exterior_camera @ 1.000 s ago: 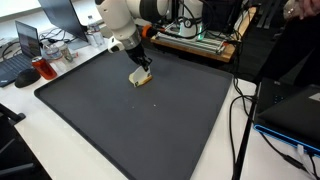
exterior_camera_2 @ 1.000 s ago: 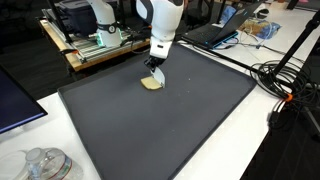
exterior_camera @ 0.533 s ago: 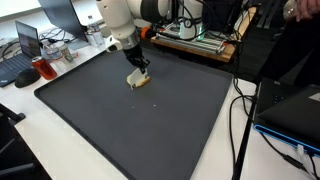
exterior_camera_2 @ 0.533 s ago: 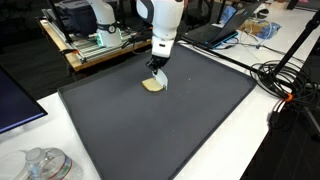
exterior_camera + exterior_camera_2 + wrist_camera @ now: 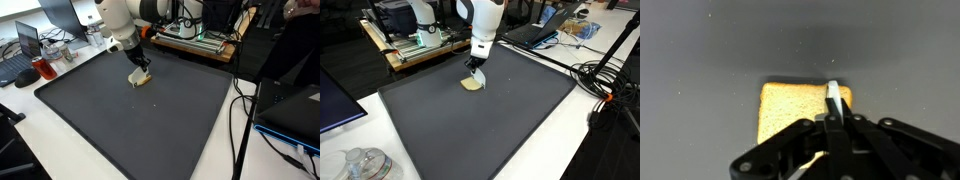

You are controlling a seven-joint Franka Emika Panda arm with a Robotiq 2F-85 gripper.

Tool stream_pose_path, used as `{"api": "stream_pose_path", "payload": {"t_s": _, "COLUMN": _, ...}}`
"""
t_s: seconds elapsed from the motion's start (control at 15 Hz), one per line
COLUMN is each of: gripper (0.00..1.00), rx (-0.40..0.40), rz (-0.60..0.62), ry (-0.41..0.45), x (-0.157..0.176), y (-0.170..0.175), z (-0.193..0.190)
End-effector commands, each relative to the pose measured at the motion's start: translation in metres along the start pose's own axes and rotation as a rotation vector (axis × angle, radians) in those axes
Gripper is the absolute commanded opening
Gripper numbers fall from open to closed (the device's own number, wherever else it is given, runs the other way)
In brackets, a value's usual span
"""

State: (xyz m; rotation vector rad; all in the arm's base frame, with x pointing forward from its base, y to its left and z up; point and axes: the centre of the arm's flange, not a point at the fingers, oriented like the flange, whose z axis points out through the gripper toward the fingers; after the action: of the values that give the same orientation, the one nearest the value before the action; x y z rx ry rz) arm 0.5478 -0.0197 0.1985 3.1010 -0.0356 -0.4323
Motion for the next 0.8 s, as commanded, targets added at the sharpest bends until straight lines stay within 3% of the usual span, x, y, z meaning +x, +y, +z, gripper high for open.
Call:
{"api": "stream_pose_path", "payload": {"t_s": 0.0, "gripper": 0.01, "rx": 0.004, "rz": -0.010, "ry": -0.141, "x": -0.019, "y": 0.009, "z": 0.028}}
{"api": "stream_pose_path", "payload": {"t_s": 0.4, "gripper": 0.01, "rx": 0.026, "rz": -0.004, "ry": -0.271, "x": -0.037, "y": 0.012, "z": 0.042}}
{"api": "stream_pose_path", "payload": {"t_s": 0.73, "gripper": 0.01, "rx": 0.041, "rz": 0.002, "ry": -0.135, "x": -0.017, "y": 0.009, "z": 0.045}}
